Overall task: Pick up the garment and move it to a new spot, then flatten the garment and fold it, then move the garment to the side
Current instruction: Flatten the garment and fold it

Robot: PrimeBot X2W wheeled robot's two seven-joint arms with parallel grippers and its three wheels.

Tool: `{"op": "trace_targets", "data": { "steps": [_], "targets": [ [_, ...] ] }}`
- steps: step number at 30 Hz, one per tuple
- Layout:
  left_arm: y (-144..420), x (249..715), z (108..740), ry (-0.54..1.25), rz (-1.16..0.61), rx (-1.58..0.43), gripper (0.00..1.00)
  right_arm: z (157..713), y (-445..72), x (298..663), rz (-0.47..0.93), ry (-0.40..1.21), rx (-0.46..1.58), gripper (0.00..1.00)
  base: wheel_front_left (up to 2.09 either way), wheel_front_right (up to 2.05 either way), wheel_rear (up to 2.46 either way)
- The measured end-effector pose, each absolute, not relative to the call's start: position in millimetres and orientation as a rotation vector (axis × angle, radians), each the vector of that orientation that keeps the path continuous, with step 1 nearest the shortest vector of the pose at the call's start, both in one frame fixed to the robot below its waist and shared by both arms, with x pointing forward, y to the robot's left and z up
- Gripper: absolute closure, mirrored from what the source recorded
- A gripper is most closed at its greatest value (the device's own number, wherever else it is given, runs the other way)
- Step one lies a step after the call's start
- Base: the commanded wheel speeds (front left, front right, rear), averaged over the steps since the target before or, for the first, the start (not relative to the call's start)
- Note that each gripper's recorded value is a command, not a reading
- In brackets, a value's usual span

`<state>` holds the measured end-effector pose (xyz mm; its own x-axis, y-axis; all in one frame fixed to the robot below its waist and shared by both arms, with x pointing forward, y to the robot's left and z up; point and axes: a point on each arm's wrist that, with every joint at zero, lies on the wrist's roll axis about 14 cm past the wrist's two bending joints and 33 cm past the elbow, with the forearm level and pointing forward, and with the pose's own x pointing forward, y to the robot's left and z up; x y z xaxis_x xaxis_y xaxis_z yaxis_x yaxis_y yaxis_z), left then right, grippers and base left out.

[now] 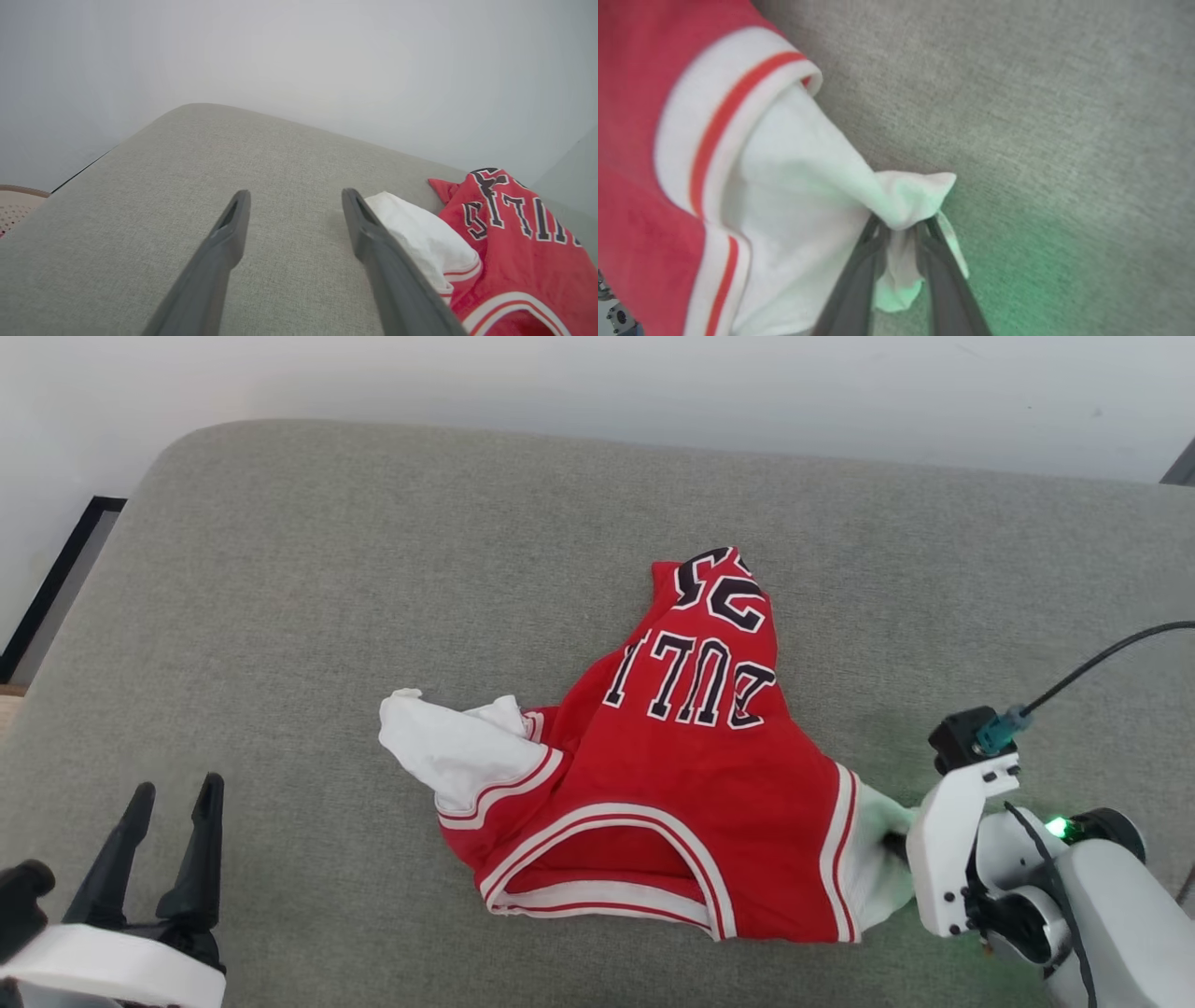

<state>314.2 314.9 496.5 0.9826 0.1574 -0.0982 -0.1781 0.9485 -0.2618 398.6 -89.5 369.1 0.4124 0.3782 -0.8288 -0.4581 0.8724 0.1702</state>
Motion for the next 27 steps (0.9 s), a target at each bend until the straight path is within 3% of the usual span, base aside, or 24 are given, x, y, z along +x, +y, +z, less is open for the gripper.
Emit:
{"op": "trace_targets", "data": {
  "steps": [11, 19, 27],
  "targets": [
    [314, 311, 500, -0.003, 0.195, -0.316, 0.00, 417, -110, 439, 0.491, 0.892, -0.058, 1.00, 0.00, 0.00, 0.00],
    [309, 311, 495, -0.001, 0.183, -0.310, 0.00, 452, -174, 478, 0.317, 0.820, -0.069, 1.00, 0.00, 0.00, 0.00],
    [309, 311, 491, 0.002, 0.187, -0.322, 0.00, 429, -228, 482, 0.126, 0.924, -0.050, 1.00, 0.00, 0.00, 0.00]
  ]
}}
